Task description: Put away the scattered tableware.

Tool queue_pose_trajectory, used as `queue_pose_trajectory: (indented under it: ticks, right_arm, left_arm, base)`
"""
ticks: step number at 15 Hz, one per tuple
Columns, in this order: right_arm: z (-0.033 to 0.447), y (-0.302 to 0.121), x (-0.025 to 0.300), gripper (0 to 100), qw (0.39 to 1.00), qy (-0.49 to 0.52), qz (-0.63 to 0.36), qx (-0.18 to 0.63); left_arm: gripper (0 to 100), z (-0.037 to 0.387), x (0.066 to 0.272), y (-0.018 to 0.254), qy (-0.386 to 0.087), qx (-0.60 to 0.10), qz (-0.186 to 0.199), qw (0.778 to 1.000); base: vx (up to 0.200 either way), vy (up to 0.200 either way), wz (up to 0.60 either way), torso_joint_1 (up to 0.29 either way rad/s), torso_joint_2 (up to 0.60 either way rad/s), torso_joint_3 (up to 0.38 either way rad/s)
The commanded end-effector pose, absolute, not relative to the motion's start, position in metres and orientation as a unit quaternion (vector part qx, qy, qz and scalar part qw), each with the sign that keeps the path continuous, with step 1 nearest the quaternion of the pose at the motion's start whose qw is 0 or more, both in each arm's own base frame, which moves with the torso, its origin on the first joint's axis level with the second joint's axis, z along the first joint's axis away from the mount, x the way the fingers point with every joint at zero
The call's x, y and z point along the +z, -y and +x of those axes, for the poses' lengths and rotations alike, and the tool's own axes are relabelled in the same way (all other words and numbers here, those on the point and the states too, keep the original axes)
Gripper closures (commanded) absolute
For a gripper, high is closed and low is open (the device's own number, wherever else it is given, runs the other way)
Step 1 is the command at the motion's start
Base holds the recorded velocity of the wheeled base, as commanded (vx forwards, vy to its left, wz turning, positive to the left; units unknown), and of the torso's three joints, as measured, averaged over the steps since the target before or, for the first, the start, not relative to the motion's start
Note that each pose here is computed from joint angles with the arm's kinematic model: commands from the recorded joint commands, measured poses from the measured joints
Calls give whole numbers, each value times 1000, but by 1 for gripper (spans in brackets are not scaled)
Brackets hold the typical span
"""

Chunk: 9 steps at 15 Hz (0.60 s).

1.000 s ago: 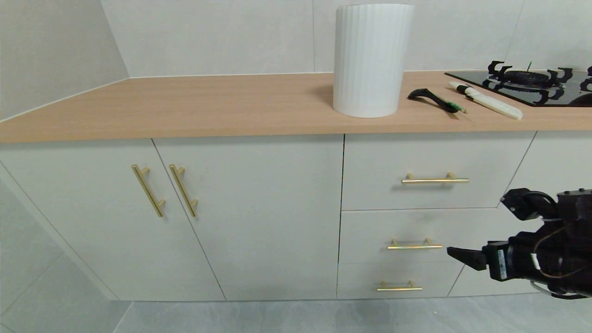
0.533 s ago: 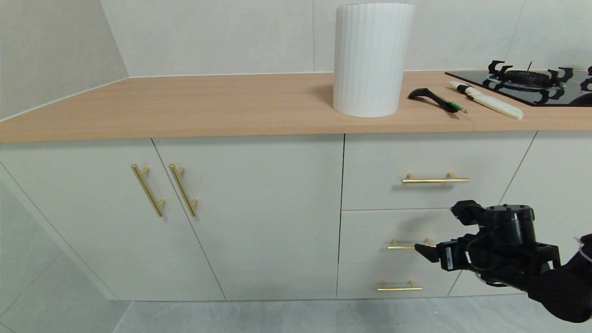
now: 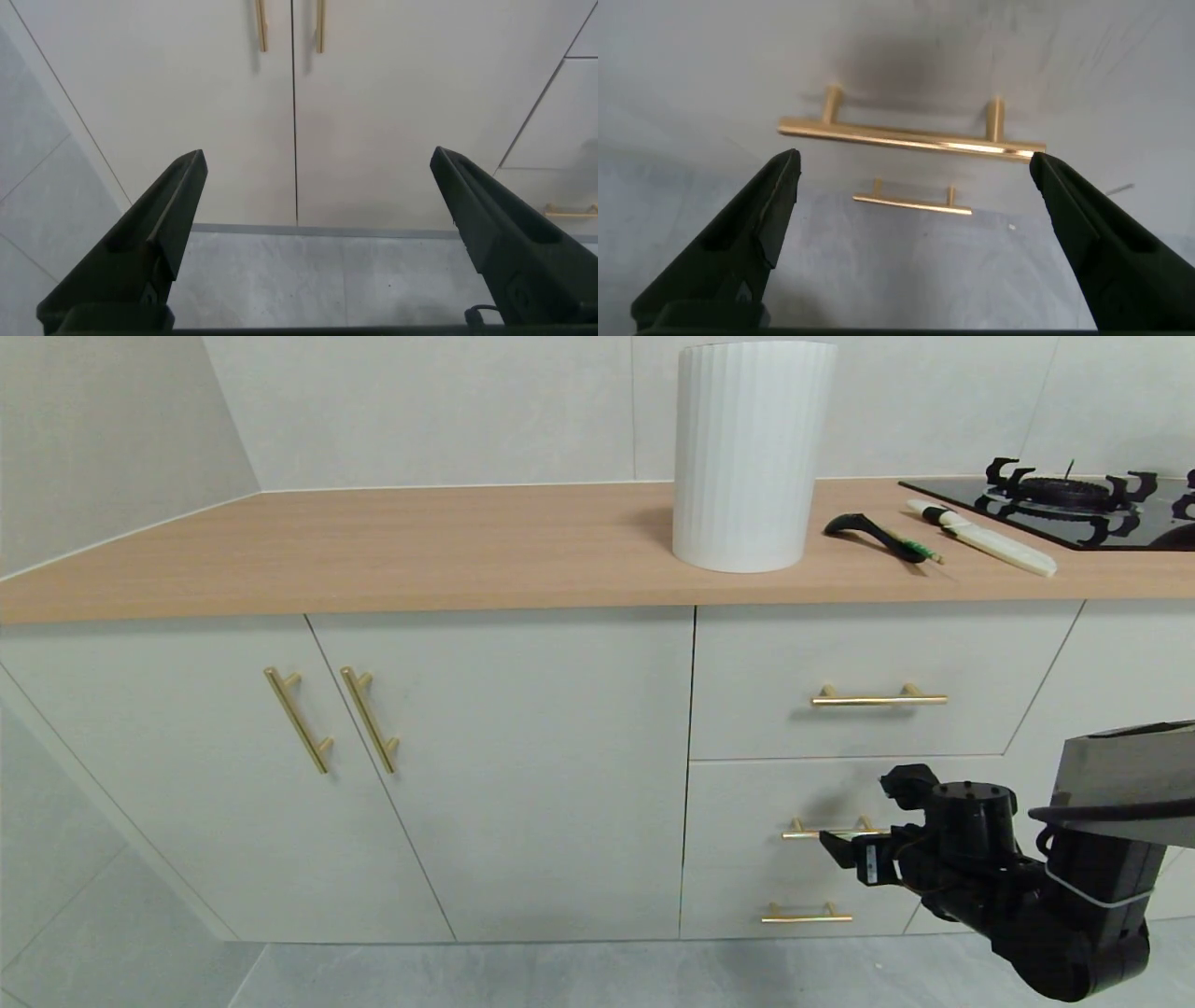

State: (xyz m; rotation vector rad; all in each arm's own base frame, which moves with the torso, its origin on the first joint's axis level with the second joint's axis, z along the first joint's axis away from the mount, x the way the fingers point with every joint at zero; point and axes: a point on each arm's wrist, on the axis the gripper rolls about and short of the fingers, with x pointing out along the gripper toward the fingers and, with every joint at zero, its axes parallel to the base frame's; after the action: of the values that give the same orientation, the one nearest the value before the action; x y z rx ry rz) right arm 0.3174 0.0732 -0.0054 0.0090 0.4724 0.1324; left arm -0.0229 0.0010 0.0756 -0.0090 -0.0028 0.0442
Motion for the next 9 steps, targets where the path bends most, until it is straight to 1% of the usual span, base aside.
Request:
queue_pose_trajectory:
  ticks: [1,5,9]
  right_arm:
    - [325,-74,-18,0,969,-242,14,52]
    - [336,-75,-17,0,975,-218,26,41]
    - [346,-77,-29,0,976,-215,23,36]
  left_arm:
    - [0,-23,76,-1,1,22,-5,1000]
    - [0,-23,76,-1,1,22,-5,1000]
    - [0,-23,76,-1,1,22,-5,1000]
  base:
    - [0,0,0,0,0,0]
    - [0,0,0,0,0,0]
    - [0,0,0,0,0,0]
